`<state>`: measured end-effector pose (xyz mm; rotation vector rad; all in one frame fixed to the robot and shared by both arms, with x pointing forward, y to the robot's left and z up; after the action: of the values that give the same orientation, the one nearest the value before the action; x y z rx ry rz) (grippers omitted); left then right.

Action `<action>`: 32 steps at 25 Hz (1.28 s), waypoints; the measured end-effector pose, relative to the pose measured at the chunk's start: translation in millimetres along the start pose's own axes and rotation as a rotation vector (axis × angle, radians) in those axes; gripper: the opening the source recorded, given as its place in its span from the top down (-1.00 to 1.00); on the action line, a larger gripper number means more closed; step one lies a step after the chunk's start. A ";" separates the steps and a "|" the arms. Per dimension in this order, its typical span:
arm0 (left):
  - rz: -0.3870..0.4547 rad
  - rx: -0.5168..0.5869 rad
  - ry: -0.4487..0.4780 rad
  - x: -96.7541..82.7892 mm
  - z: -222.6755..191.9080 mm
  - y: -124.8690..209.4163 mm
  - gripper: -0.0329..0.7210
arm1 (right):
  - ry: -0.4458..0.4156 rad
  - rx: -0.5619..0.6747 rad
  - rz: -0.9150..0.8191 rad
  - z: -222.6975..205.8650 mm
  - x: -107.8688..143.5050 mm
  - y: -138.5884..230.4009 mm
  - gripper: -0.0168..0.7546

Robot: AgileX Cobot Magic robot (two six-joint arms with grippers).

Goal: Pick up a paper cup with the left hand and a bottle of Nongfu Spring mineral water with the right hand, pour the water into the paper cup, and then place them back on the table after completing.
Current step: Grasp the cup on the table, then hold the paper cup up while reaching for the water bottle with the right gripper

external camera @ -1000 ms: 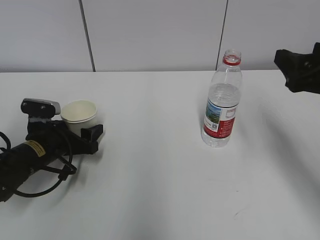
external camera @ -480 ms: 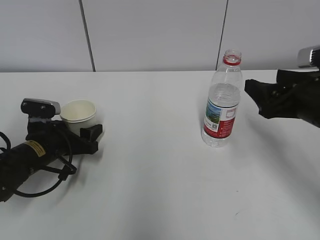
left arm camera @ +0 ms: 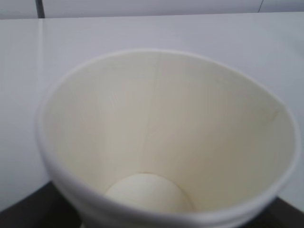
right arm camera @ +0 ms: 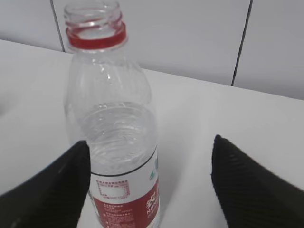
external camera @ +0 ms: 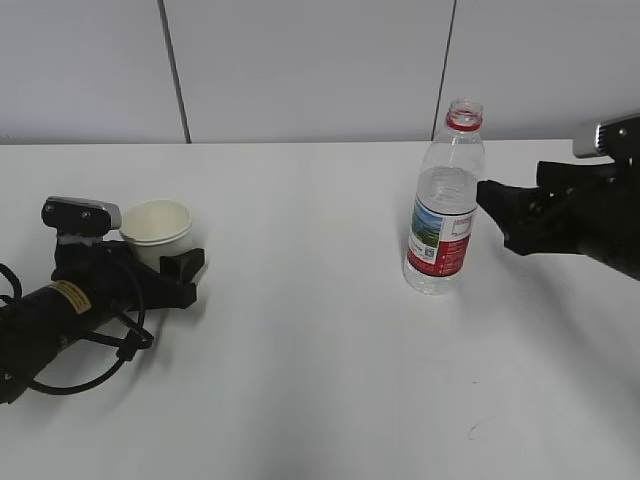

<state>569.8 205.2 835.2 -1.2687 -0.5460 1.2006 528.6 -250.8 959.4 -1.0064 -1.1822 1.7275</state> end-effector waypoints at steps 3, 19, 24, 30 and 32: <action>0.000 0.000 0.000 -0.4 -0.1 0.1 -0.39 | -0.012 0.000 -0.001 -2.8 1.4 3.8 -0.56; 0.005 -0.004 -0.011 0.6 -0.1 -0.3 -0.39 | -0.104 -0.022 -0.041 -23.2 13.8 36.8 -0.76; 0.005 -0.004 -0.011 0.6 -0.1 -0.3 -0.39 | -0.122 -0.060 -0.083 -33.8 16.4 48.4 -0.76; 0.005 -0.004 -0.011 0.6 -0.1 -0.3 -0.39 | -0.129 -0.069 -0.107 -49.9 15.4 58.4 -0.76; 0.005 -0.004 -0.011 0.6 -0.1 -0.3 -0.39 | -0.131 -0.073 -0.119 -55.4 14.9 61.1 -0.76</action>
<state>570.2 205.8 835.3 -1.2684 -0.5531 1.2119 563.3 -234.6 884.9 -0.8577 -1.3696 1.6869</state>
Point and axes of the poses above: a point on each arm's last joint axis where the gripper is mounted, z pointing back along that axis away from the gripper, x along the wrist's bending axis when the last joint is at zero, y = z × x, the point moved 1 cm from there along -z, pointing out along that axis toward the gripper, and after that the axes turned 7 degrees about z, right-handed, at the moved point
